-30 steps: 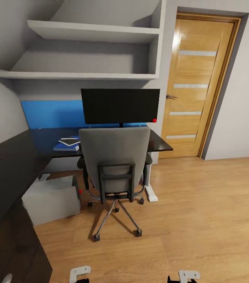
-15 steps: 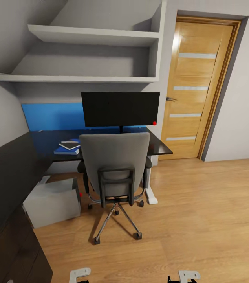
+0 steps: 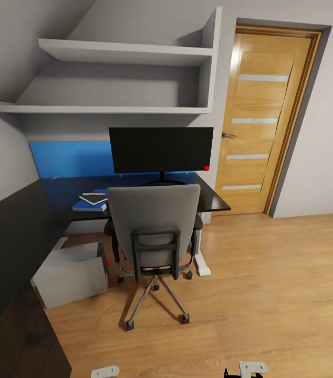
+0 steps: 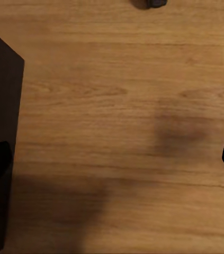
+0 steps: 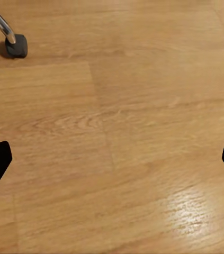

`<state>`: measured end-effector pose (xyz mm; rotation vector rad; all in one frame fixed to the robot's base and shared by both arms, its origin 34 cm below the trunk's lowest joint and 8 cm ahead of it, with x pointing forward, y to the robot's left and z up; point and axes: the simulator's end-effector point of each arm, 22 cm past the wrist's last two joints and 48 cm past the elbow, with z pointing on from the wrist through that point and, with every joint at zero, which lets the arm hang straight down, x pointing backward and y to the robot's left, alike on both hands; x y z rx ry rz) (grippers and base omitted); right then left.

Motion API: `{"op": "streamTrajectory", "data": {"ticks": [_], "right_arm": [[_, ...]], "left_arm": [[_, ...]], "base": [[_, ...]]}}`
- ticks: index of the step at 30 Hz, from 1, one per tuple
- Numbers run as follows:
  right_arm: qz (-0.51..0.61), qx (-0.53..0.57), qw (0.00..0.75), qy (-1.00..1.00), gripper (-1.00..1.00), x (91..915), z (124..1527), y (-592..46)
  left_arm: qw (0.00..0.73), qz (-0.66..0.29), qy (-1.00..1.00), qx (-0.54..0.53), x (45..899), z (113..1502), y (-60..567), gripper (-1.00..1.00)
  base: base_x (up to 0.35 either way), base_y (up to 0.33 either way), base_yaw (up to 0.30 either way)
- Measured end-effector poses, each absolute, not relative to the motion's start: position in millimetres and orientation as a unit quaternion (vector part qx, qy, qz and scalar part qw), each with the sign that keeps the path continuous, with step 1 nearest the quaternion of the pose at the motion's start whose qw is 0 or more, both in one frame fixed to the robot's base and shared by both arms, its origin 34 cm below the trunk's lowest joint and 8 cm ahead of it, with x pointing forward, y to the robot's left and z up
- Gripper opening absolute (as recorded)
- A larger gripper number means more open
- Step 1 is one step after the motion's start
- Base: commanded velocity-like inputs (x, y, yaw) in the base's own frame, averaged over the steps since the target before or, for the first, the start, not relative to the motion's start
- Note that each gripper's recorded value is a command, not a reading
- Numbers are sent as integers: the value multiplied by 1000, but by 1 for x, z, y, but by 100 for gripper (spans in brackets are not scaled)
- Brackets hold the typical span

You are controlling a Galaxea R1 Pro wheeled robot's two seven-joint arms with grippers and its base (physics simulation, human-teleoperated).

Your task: In the bedroom, organize the workspace by keeping the computer under the desk, ensuring the monitor is on the desk, placing the keyboard on the desk next to the monitor, placing the mouse on the desk next to the keyboard, moving the folder from the swivel chair onto the desk next to the mouse, stacking the notebook on top of the folder with the pen on top of the notebook, and positioning the swivel chair next to the desk.

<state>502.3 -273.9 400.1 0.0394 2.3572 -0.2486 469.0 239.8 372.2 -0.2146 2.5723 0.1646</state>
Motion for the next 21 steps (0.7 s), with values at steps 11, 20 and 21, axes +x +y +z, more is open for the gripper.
{"op": "streamTrajectory", "data": {"ticks": [11,20,21], "right_arm": [[-97,16,376,921,100,506,422,-274],[-97,16,376,922,100,508,440,-274],[-97,15,376,922,100,509,442,-274]], "left_arm": [[274,62,956,-80,473,395,240,100],[272,65,957,-77,474,412,241,100],[272,65,957,-77,475,414,241,100]], "base": [[0,0,0],[0,0,0],[0,0,0]]}}
